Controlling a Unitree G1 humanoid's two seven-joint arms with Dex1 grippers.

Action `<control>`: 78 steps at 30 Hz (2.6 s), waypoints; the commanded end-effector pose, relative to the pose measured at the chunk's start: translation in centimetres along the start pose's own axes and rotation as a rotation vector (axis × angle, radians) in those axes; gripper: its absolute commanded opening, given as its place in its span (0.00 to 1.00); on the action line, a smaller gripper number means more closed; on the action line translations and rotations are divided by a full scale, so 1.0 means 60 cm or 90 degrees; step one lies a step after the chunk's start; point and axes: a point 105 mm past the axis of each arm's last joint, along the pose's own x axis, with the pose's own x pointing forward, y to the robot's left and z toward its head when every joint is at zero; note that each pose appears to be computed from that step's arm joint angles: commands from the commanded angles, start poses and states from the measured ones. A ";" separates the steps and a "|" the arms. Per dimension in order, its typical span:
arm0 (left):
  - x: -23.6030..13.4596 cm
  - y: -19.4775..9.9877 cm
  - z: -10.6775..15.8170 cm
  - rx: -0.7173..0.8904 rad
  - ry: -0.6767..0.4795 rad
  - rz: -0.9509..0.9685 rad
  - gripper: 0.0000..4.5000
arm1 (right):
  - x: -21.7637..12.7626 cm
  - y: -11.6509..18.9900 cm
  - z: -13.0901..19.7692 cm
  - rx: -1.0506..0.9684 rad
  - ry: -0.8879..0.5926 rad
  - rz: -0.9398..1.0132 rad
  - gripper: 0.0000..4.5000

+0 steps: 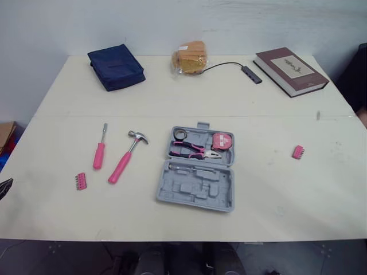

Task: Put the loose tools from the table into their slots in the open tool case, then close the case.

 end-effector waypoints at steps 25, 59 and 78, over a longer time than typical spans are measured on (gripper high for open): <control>0.128 -0.268 0.091 -0.092 0.076 -0.245 0.99 | 0.195 0.212 0.268 0.069 -0.445 0.350 1.00; 0.240 -0.421 0.052 -0.107 0.178 -0.321 0.12 | 0.183 0.305 0.359 0.084 -0.487 0.482 1.00; 0.171 -0.627 0.222 0.326 -0.113 -0.941 0.12 | 0.160 0.266 0.280 0.043 -0.346 0.480 1.00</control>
